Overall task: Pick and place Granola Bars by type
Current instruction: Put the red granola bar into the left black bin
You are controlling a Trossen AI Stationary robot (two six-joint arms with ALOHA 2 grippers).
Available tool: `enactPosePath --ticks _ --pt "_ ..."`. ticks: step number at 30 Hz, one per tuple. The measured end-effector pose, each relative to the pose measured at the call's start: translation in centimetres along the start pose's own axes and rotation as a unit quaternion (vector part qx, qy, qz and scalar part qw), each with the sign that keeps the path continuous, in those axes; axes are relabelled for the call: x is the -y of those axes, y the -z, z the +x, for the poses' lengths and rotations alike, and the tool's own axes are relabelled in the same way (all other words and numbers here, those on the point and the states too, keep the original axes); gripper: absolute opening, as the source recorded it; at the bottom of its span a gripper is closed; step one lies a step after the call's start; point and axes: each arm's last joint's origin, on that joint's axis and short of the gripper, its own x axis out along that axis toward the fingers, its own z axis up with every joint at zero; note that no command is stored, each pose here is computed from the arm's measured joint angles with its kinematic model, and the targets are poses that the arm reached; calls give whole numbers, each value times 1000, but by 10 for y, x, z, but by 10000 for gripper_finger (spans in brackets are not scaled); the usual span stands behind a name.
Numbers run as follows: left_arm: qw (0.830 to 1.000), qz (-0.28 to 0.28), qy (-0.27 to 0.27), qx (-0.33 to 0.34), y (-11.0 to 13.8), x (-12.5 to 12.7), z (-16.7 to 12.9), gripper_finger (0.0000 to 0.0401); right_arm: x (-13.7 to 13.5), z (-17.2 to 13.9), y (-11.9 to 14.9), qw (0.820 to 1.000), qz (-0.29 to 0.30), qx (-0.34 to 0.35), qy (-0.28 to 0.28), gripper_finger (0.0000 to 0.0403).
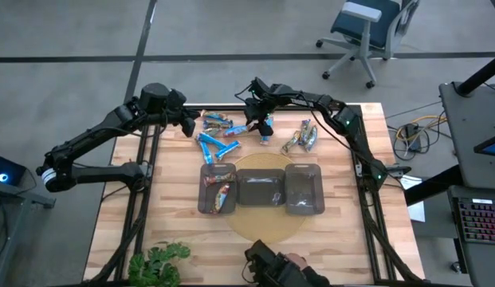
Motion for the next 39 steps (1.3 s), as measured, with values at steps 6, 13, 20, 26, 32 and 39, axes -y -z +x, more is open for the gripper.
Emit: enactPosePath --ticks 6,13,20,26,32,39 --pt "1000 0 0 0 0 0 0 18 -1 1 -2 1000 -12 -10 7 152" --pt "1000 -1 0 0 0 0 0 18 -1 1 -1 1000 -11 -23 15 148" --pt "1000 -3 0 0 0 0 0 18 -1 1 -1 1000 -12 -25 13 131" --pt "1000 -4 0 0 0 0 0 18 -2 1 -1 999 -16 -27 8 102" --pt "1000 -6 0 0 0 0 0 18 -5 2 0 999 -15 -32 -3 20" --pt "1000 -7 0 0 0 0 0 18 -5 1 0 999 -3 -40 4 8"
